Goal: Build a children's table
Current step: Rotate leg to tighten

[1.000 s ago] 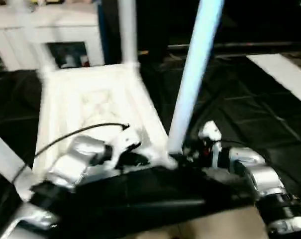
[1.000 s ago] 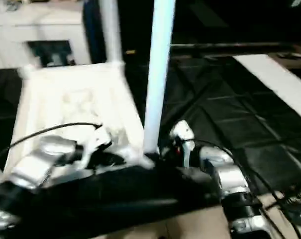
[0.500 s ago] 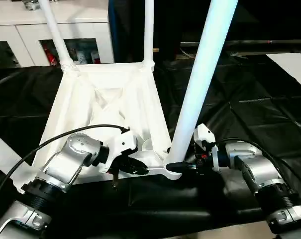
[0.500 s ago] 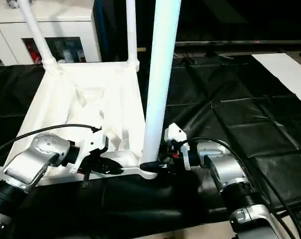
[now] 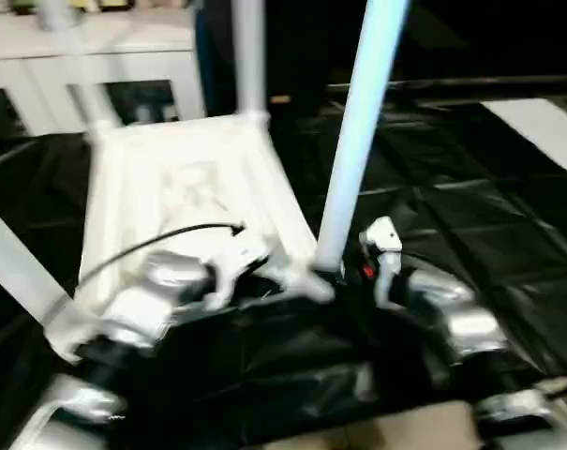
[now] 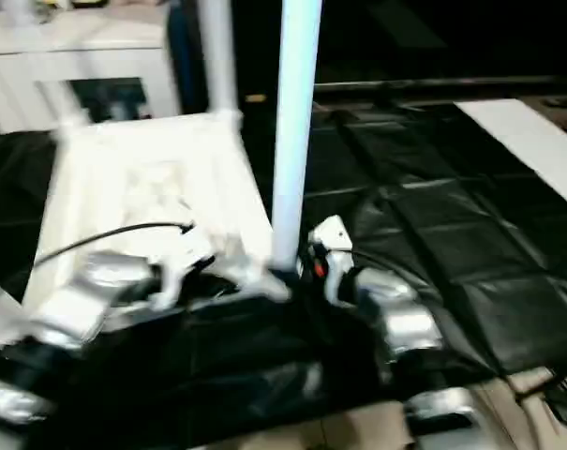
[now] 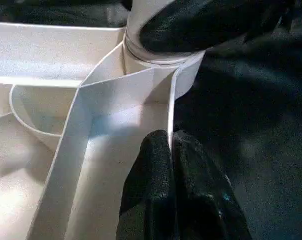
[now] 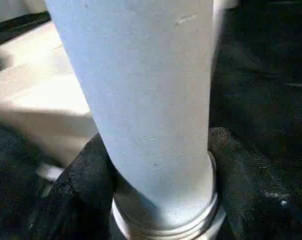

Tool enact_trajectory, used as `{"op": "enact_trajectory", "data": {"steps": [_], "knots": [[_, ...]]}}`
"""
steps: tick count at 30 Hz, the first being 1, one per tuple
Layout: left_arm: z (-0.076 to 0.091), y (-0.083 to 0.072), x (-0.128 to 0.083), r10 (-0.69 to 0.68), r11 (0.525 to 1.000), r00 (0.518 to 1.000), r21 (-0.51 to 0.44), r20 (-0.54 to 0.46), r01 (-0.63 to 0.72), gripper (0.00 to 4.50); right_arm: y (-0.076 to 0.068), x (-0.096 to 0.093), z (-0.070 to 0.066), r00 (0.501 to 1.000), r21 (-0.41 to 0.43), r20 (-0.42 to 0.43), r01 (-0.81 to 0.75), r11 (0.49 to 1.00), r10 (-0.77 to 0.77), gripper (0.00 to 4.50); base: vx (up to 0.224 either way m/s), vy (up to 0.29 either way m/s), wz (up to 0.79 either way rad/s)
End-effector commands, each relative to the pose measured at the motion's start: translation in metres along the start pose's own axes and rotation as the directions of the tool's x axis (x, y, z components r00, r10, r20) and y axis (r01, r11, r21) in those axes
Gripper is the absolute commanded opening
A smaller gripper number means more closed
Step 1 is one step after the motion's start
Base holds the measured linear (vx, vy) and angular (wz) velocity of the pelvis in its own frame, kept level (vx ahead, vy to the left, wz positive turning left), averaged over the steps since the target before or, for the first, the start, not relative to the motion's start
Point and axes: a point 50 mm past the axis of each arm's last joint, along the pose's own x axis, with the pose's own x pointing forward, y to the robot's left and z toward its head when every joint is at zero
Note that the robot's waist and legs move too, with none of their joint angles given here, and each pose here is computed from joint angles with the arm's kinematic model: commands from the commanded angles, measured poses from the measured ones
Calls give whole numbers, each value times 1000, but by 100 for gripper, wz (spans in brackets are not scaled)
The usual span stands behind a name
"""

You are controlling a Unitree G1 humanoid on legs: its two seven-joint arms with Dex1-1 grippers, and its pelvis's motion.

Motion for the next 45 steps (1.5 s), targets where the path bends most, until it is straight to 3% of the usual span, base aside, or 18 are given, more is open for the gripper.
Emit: {"op": "enact_trajectory", "data": {"steps": [1, 2, 4, 7, 9, 11, 14, 16, 19, 23, 25, 36, 39, 43, 45], "knots": [[15, -3, 5, 94, 995, 992, -31, 78, -92, 0, 13, 6, -29, 988, 17, -117, 99, 995, -97, 249, 0, 0, 0], [19, -12, 10, 112, 993, 988, -56, 102, -107, 0, 27, 15, -30, 990, 30, -103, 98, 995, -95, 249, 0, 0, 0], [20, -16, 13, 116, 992, 987, -62, 111, -110, 0, 34, 19, -30, 991, 28, -97, 92, 995, -89, 249, 0, 0, 0], [21, -39, 17, 32, 998, 991, -51, 133, -26, 0, 59, 22, -22, 997, 22, -18, -75, 997, 75, 319, 0, 0, 0], [20, -40, 16, 19, 999, 991, -45, 131, -14, 0, 61, 21, -20, 994, 14, -11, -105, 994, 105, 328, 0, 0, 0], [16, -42, 13, -15, 1000, 993, -20, 120, 17, 0, 59, 15, -17, 986, -26, -8, -164, 986, 164, 352, 0, 0, 0], [9, -42, 4, -69, 998, 993, 11, 100, 68, 0, 50, 2, -11, 965, -75, -17, -262, 962, 261, 352, 34, 0, 0], [3, -43, -7, -172, 984, 982, 60, 84, 167, 0, 38, -14, -3, 920, -118, -40, -392, 912, 390, 352, 53, -19, 4], [-1, -43, -14, -244, 967, 968, 96, 60, 237, 0, 32, -23, 2, 884, -135, -65, -467, 874, 463, 352, 61, -39, 9], [-15, -33, -37, -368, 921, 928, 113, -57, 373, 0, 12, -37, 13, 816, -171, -167, -577, 799, 553, 352, 29, -25, 4], [-17, -30, -43, -391, 910, 917, 114, -83, 399, 0, 9, -39, 16, 793, -173, -193, -608, 775, 578, 352, 0, 0, 0], [-21, -8, -55, -365, 912, 919, 140, -149, 385, 0, 9, -27, 21, 719, -158, -252, -691, 705, 648, 352, 0, 0, 0], [-22, -5, -55, -352, 918, 923, 138, -154, 373, 0, 12, -24, 22, 696, -143, -253, -714, 686, 672, 320, 0, 0, 0], [-21, -6, -53, -331, 929, 933, 125, -143, 349, 0, 10, -24, 19, 699, -131, -257, -709, 693, 667, 286, 0, 0, 0], [-19, -7, -49, -295, 945, 949, 113, -111, 307, 0, 9, -22, 13, 740, -119, -248, -664, 738, 625, 274, 0, 0, 0]]}}
